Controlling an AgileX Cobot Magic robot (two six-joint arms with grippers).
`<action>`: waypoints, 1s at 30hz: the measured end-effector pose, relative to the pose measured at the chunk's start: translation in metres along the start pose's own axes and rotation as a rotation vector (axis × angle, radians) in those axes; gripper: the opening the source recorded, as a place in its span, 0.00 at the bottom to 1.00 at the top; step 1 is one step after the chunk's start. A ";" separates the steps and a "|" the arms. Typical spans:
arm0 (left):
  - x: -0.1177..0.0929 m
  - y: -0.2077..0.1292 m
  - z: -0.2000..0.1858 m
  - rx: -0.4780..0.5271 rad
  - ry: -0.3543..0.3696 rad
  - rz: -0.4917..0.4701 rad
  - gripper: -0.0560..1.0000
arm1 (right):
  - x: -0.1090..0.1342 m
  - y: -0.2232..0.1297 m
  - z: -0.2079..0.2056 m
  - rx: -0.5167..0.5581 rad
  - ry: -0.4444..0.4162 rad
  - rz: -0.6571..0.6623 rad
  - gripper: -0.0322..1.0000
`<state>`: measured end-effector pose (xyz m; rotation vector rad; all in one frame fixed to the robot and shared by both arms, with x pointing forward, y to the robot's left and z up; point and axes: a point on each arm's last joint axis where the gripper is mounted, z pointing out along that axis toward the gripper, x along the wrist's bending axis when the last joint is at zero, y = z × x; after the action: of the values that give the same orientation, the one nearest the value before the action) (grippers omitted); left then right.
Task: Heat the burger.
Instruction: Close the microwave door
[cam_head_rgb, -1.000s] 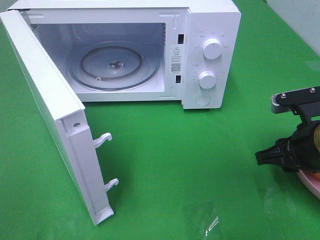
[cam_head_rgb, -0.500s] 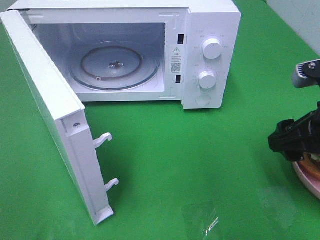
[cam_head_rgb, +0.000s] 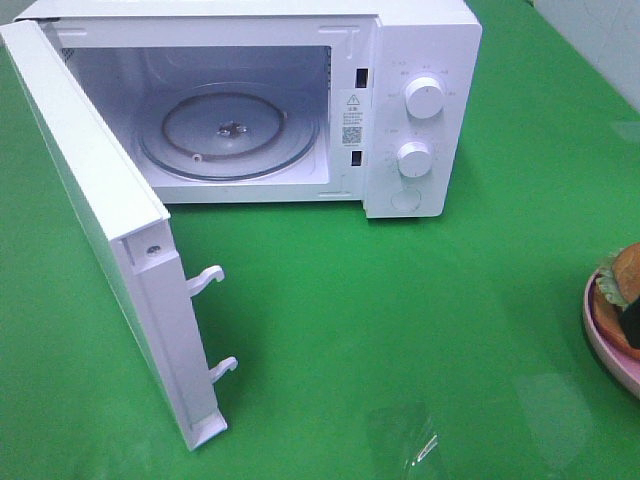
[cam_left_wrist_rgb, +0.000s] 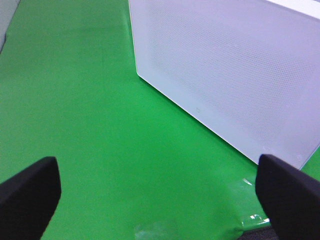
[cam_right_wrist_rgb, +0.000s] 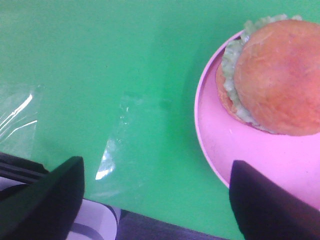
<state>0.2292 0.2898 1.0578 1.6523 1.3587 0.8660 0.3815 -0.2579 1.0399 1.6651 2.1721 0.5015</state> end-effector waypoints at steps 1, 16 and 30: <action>0.000 0.000 0.000 0.000 0.000 0.000 0.98 | -0.001 -0.005 -0.008 -0.004 0.002 0.006 0.77; 0.000 0.000 0.000 0.000 0.000 0.000 0.98 | -0.011 -0.061 -0.077 -0.276 0.011 0.036 0.77; 0.000 0.000 0.000 0.000 0.000 0.000 0.98 | -0.007 -0.111 -0.085 -0.536 -0.019 0.114 0.77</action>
<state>0.2292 0.2898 1.0578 1.6523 1.3587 0.8660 0.2492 -0.2970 1.0612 1.4799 1.7238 0.9928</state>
